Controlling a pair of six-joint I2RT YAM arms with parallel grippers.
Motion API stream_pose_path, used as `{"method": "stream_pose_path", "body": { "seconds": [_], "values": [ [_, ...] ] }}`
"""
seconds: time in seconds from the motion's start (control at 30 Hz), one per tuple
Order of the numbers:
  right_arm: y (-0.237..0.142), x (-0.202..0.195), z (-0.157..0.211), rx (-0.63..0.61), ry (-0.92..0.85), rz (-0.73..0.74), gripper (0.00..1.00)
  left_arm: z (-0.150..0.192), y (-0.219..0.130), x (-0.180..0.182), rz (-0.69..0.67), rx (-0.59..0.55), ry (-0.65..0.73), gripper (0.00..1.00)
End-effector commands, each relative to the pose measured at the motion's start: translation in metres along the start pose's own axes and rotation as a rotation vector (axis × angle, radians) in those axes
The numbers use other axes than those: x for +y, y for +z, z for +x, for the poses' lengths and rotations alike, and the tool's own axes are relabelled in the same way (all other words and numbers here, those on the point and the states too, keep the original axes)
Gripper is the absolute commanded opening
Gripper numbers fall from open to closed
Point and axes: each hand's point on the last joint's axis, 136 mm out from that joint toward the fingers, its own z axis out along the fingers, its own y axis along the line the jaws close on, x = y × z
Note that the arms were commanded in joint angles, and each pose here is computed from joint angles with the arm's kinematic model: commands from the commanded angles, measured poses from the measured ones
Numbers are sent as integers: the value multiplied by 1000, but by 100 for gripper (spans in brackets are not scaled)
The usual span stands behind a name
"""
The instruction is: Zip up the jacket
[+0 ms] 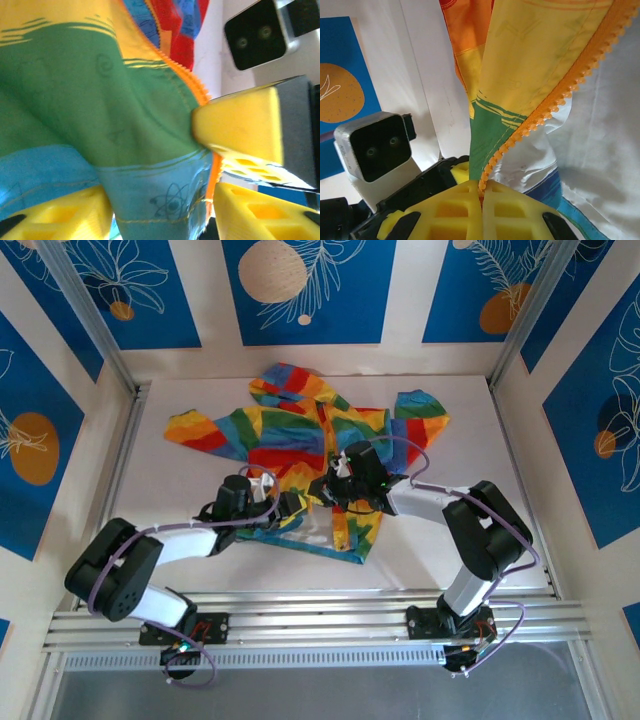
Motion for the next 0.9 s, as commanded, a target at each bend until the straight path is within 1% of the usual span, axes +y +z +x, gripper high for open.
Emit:
{"method": "stream_pose_path", "body": {
  "seconds": [0.0,0.2,0.27,0.37,0.47,0.5,0.53,0.67,0.8,0.87],
  "values": [
    [5,-10,5,29,30,13,0,-1,0,-15,84,5,-3,47],
    [5,-10,5,31,25,19,0,4,1,-11,78,34,-25,26],
    [4,-11,5,29,21,27,0,5,1,-10,69,38,-27,22],
    [2,-11,5,26,9,38,0,6,1,-8,62,46,-28,20],
    [0,-9,5,23,-9,49,0,7,1,-9,64,53,-26,9],
    [-1,-10,5,23,-16,55,0,7,1,-9,67,54,-25,2],
    [-1,-8,5,22,-25,59,0,7,1,-11,74,57,-21,0],
    [-6,-8,3,17,-51,95,1,8,2,-15,92,66,-16,0],
    [-26,-11,0,-1,-98,173,21,7,1,-9,67,49,-16,0],
    [-41,-20,0,-12,-127,233,27,7,0,-6,50,45,-16,0]
  ]
}}
